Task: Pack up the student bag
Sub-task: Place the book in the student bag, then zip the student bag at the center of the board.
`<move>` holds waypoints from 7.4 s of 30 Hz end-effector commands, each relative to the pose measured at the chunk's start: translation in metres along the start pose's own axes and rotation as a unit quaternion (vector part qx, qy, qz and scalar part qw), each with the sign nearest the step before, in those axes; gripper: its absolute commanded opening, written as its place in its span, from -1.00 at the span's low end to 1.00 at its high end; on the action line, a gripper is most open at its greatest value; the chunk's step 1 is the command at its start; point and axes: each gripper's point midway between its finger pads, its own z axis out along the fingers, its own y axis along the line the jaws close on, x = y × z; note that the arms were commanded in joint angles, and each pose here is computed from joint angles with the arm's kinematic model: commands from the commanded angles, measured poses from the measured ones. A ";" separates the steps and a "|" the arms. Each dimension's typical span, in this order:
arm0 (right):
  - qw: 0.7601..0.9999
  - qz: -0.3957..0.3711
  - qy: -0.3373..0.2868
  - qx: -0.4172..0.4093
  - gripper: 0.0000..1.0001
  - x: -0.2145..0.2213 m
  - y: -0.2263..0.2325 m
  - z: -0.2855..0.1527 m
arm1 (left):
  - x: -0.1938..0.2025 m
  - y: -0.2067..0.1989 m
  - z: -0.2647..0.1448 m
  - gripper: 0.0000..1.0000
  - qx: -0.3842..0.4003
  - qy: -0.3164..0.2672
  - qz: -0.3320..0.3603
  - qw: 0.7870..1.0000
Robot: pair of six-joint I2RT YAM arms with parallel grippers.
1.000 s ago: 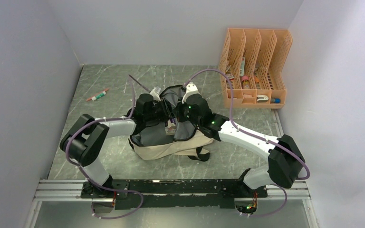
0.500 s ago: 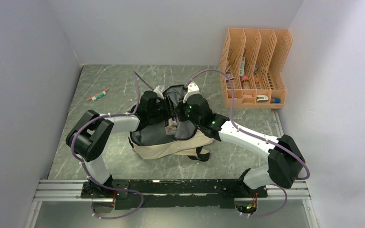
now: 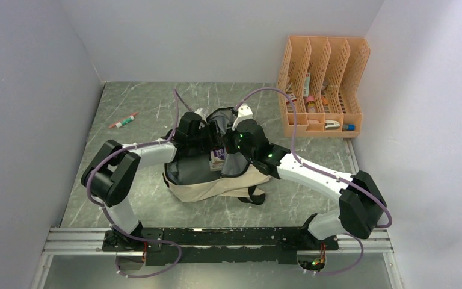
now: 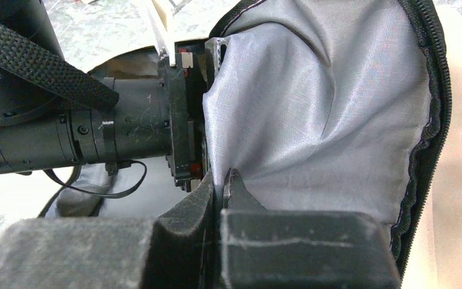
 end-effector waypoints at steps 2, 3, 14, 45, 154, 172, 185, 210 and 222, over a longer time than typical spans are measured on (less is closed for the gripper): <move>0.997 0.016 -0.046 -0.059 -1.00 -0.028 0.028 -0.009 | -0.035 -0.027 -0.017 0.69 -0.005 -0.047 0.046 0.998; 0.997 0.016 -0.046 -0.058 -1.00 -0.028 0.028 -0.009 | -0.036 -0.026 -0.019 0.73 -0.009 -0.047 0.049 0.998; 0.998 0.013 -0.041 -0.054 -1.00 -0.023 0.025 -0.008 | -0.037 -0.013 -0.060 0.77 -0.080 -0.048 0.071 0.993; 0.992 -0.085 -0.070 0.066 -1.00 -0.089 -0.072 -0.026 | -0.081 0.018 -0.196 0.63 -0.223 -0.172 0.134 0.950; 0.990 0.041 0.137 -0.007 -1.00 0.018 -0.114 0.003 | 0.008 0.066 -0.150 -0.90 -0.193 -0.020 0.096 0.976; 0.931 0.082 0.149 -0.324 -1.00 -0.014 0.030 -0.036 | -0.001 0.047 -0.157 -0.90 -0.166 -0.029 0.111 0.979; 0.916 0.134 0.165 -0.340 -1.00 0.006 0.096 0.007 | 0.005 0.043 -0.175 -0.90 -0.161 -0.017 0.140 0.977; 0.917 0.049 0.293 -0.266 -1.00 0.127 0.117 0.021 | -0.027 0.072 -0.203 -0.90 -0.293 -0.073 0.072 0.951; 0.956 0.045 0.175 -0.230 -0.92 0.064 0.120 0.075 | -0.012 0.049 -0.188 -0.90 -0.202 -0.039 0.102 0.973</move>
